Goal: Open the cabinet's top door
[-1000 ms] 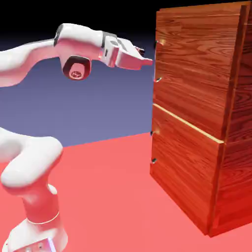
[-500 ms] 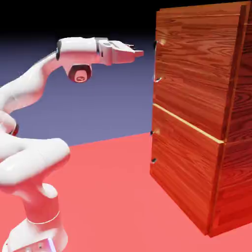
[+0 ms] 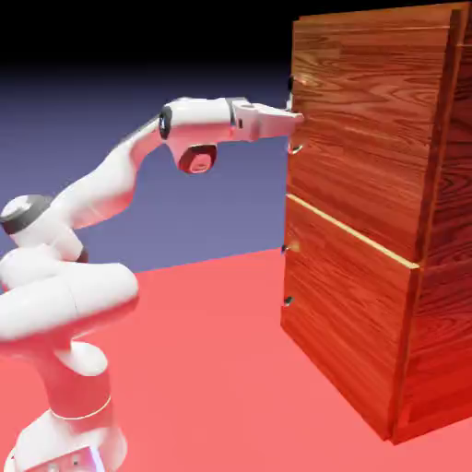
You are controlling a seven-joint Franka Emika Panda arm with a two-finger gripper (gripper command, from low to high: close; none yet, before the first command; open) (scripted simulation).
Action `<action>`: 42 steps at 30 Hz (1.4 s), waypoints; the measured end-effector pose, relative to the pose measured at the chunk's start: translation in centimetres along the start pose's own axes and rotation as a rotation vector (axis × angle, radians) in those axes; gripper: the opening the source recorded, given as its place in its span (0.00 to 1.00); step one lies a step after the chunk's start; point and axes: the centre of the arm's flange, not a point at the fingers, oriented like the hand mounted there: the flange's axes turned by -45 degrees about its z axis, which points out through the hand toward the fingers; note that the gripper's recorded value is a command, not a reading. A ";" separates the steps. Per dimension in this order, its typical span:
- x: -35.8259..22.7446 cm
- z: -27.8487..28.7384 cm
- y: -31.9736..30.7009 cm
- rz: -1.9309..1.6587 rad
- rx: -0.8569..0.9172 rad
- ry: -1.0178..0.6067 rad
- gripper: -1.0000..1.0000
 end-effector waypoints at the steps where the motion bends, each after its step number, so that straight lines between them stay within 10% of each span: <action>1: 0.0 -1.1 0.4 0.000 0.029 0.000 0.00; 42: 0.0 -25.3 29.3 0.000 0.986 0.000 0.00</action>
